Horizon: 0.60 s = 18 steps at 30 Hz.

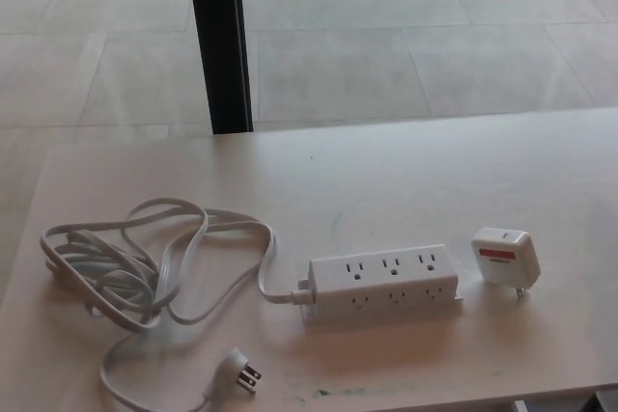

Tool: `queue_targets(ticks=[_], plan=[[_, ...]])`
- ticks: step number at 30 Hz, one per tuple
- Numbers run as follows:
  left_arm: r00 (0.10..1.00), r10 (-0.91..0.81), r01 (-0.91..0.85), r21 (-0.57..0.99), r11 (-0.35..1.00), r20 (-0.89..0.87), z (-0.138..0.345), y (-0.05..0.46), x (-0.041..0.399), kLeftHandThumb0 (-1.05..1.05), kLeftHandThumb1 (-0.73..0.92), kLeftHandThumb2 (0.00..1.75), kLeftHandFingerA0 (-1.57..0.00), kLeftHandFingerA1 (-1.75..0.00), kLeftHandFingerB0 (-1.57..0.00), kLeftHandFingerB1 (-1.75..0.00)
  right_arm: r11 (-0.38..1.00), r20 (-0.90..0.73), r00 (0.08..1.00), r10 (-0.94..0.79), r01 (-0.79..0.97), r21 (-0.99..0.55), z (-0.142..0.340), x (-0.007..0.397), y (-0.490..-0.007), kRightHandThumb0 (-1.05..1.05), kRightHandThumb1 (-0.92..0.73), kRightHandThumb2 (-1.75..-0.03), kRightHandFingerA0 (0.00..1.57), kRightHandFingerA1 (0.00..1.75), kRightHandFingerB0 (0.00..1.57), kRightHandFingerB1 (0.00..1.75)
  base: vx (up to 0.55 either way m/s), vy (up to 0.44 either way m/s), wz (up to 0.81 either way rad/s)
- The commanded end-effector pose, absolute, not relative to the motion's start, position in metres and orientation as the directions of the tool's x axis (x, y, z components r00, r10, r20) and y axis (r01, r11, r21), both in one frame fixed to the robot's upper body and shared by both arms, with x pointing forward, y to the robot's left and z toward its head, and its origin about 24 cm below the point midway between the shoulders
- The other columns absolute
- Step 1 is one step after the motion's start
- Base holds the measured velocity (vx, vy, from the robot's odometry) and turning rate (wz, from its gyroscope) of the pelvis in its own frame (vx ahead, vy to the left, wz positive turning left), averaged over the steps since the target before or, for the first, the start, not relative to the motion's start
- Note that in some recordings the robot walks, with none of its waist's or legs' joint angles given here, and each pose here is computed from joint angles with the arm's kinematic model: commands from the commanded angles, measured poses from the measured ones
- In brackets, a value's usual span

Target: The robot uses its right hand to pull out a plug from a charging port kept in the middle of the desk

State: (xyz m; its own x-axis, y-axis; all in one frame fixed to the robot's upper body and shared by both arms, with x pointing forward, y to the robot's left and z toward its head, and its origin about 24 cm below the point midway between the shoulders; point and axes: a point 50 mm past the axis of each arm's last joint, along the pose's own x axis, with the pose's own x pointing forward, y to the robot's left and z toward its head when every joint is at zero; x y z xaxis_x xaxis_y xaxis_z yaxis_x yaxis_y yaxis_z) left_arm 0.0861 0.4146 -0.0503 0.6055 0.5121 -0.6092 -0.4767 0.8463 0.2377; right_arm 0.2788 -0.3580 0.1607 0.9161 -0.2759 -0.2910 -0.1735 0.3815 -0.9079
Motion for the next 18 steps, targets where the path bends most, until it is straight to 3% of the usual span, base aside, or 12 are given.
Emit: queue_targets(ticks=[1, 4, 5, 9, 10, 11, 12, 13, 15, 16, 17, 18], plan=[[0.606, 0.531, -0.500, 0.236, 0.834, -0.592, -0.046, 0.419, 0.080, -0.93, 0.92, 0.83, -0.63, -0.54, -0.18, -0.36, 0.393, -0.010, 0.500, -0.866, 0.667, -0.634, 0.130, 0.096, -0.489, -1.05, -0.66, -0.64, 1.12, 1.15, 0.00, 0.95, 0.00, 0.000, 0.00], [0.601, 0.528, -0.491, 0.244, 0.836, -0.600, -0.048, 0.419, 0.076, -0.94, 0.92, 0.82, -0.64, -0.54, -0.19, -0.36, 0.325, -0.050, 0.351, -0.935, 0.794, -0.514, 0.099, 0.069, -0.492, -0.97, -0.69, -0.65, 1.03, 1.21, 0.00, 0.83, 0.00, 0.000, 0.00], [0.597, 0.527, -0.495, 0.239, 0.835, -0.605, -0.050, 0.418, 0.074, -0.93, 0.92, 0.82, -0.65, -0.56, -0.19, -0.36, 0.282, -0.086, 0.271, -0.959, 0.865, -0.416, 0.077, 0.053, -0.489, -1.03, -0.54, -1.01, 0.95, 1.23, 0.03, 0.65, 0.00, 0.000, 0.00], [0.590, 0.539, -0.503, 0.248, 0.828, -0.601, -0.048, 0.420, 0.073, -0.93, 0.92, 0.82, -0.64, -0.55, -0.20, -0.36, 0.188, -0.186, 0.133, -0.973, 0.927, -0.323, 0.041, 0.037, -0.480, -0.98, -0.54, -1.05, 1.00, 1.22, 0.01, 0.64, 0.00, 0.000, 0.00], [0.598, 0.530, -0.485, 0.254, 0.836, -0.601, -0.048, 0.420, 0.072, -0.91, 0.86, 1.20, -0.56, -0.62, -0.13, -0.42, 0.162, -0.230, 0.098, -0.968, 0.947, -0.277, 0.033, 0.034, -0.477, -0.99, -0.74, -0.65, 0.96, 1.39, 0.00, 0.83, 0.00, 0.000, 0.00], [0.605, 0.527, -0.486, 0.248, 0.838, -0.596, -0.047, 0.420, 0.075, -0.94, 0.87, 1.20, -0.55, -0.62, -0.12, -0.40, 0.141, -0.284, 0.078, -0.956, 0.968, -0.209, 0.025, 0.030, -0.475, -0.94, -0.73, -0.72, 0.91, 1.50, 0.00, 0.57, 0.00, 0.000, 0.00], [0.606, 0.528, -0.497, 0.236, 0.835, -0.595, -0.047, 0.419, 0.078, -0.95, 0.86, 1.19, -0.55, -0.62, -0.12, -0.40, 0.089, -0.333, 0.039, -0.942, 0.986, -0.138, 0.018, 0.027, -0.473, -0.91, -0.56, -1.10, 1.03, 1.32, 0.00, 0.61, 0.00, 0.000, 0.00], [0.604, 0.528, -0.497, 0.236, 0.835, -0.597, -0.048, 0.420, 0.079, -0.92, 0.86, 1.19, -0.56, -0.63, -0.12, -0.40, 0.086, -0.341, 0.025, -0.940, 0.983, -0.165, 0.015, 0.025, -0.472, -0.88, -0.73, -0.79, 0.89, 1.52, 0.00, 0.53, 0.00, 0.000, 0.00], [0.606, 0.529, -0.495, 0.239, 0.835, -0.594, -0.047, 0.419, 0.079, -0.94, 0.91, 0.85, -0.60, -0.54, -0.17, -0.35, 0.063, -0.368, 0.000, -0.930, 0.985, -0.160, 0.009, 0.022, -0.470, -0.86, -0.68, -0.85, 0.82, 1.57, 0.00, 0.60, 0.00, 0.000, 0.00], [0.607, 0.528, -0.492, 0.241, 0.837, -0.595, -0.047, 0.419, 0.080, -0.94, 0.91, 0.85, -0.60, -0.54, -0.17, -0.35, 0.062, -0.371, 0.001, -0.928, 0.986, -0.152, 0.008, 0.021, -0.469, -0.86, -0.68, -0.85, 0.82, 1.57, 0.00, 0.60, 0.00, 0.000, 0.00], [0.611, 0.521, -0.484, 0.240, 0.842, -0.596, -0.047, 0.418, 0.080, -0.91, 0.86, 1.20, -0.56, -0.62, -0.11, -0.39, 0.079, -0.382, 0.018, -0.924, 0.986, -0.144, 0.006, 0.020, -0.468, -0.92, -0.69, -0.82, 0.86, 1.57, 0.00, 0.62, 0.00, 0.000, 0.00], [0.610, 0.522, -0.485, 0.240, 0.841, -0.597, -0.047, 0.418, 0.081, -0.91, 0.86, 1.20, -0.55, -0.62, -0.11, -0.38, 0.072, -0.392, 0.011, -0.920, 0.987, -0.142, 0.003, 0.020, -0.466, -0.90, -0.67, -0.82, 0.98, 1.52, 0.00, 0.71, 0.00, 0.000, 0.00]])
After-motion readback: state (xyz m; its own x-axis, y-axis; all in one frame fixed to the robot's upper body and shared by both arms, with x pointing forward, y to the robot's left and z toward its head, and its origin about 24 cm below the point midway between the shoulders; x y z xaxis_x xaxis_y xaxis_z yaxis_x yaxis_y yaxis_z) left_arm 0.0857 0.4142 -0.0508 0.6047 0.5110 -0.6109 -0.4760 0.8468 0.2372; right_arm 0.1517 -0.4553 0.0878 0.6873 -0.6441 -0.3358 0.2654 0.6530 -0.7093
